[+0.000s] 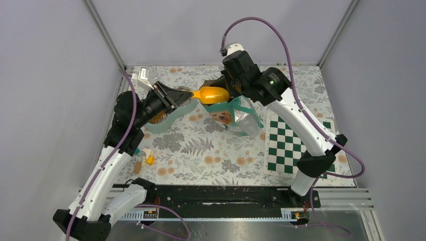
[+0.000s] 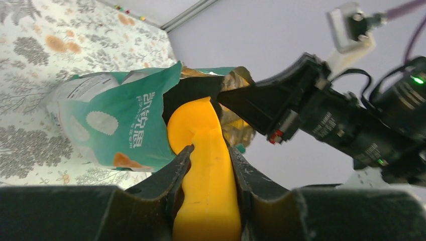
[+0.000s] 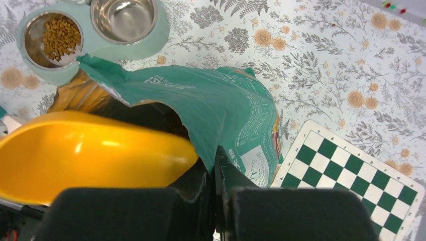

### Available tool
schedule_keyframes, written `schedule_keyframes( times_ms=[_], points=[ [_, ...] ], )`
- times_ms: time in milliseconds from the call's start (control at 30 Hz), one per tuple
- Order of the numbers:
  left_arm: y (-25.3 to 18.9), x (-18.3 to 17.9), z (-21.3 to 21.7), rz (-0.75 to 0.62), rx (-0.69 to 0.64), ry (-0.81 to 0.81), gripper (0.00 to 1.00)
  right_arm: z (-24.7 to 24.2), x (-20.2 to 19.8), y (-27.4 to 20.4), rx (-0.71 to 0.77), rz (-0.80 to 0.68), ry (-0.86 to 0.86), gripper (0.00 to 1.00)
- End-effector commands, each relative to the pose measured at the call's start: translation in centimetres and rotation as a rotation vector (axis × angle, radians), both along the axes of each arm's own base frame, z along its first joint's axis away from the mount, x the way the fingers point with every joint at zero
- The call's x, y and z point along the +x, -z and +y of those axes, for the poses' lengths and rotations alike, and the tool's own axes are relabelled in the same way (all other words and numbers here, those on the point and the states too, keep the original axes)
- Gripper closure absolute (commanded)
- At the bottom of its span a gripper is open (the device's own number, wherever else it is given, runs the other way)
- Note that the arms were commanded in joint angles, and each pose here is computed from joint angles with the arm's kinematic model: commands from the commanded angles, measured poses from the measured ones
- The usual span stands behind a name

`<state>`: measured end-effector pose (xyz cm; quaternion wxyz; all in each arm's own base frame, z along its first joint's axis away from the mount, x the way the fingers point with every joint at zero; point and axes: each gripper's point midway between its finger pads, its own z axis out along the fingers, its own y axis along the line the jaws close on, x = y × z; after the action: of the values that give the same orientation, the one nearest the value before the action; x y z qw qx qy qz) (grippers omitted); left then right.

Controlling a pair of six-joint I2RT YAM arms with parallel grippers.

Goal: Serve the pet food

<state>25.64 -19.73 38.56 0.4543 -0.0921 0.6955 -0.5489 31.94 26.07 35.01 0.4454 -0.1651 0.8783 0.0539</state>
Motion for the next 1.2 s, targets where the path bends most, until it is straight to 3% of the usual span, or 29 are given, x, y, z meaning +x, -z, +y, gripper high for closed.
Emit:
schedule_keyframes(
  times_ms=[0,333,633,767,967,1167],
  points=[
    [0.9,1.8,0.2,0.059,0.081,-0.088,1.00,2.4,-0.1,-5.0,0.078,-0.168,-0.034,1.00],
    [6.9,4.5,-1.3,0.277,0.246,-0.163,1.00,7.0,-0.5,-4.5,0.081,-0.190,-0.075,1.00],
    [12.6,6.1,-3.6,0.433,0.279,-0.115,1.00,8.3,-0.5,-0.1,0.074,-0.096,-0.054,1.00],
    [13.2,5.9,-6.1,0.431,0.188,0.007,1.00,8.6,-0.6,0.9,0.099,-0.080,-0.052,1.00],
    [8.7,5.5,-7.9,0.300,-0.118,0.160,1.00,7.5,-0.8,0.9,0.204,-0.072,-0.029,1.00],
    [5.3,4.2,-6.1,0.220,-0.188,0.140,1.00,5.6,-0.4,-1.3,0.285,-0.094,0.005,1.00]
  ],
)
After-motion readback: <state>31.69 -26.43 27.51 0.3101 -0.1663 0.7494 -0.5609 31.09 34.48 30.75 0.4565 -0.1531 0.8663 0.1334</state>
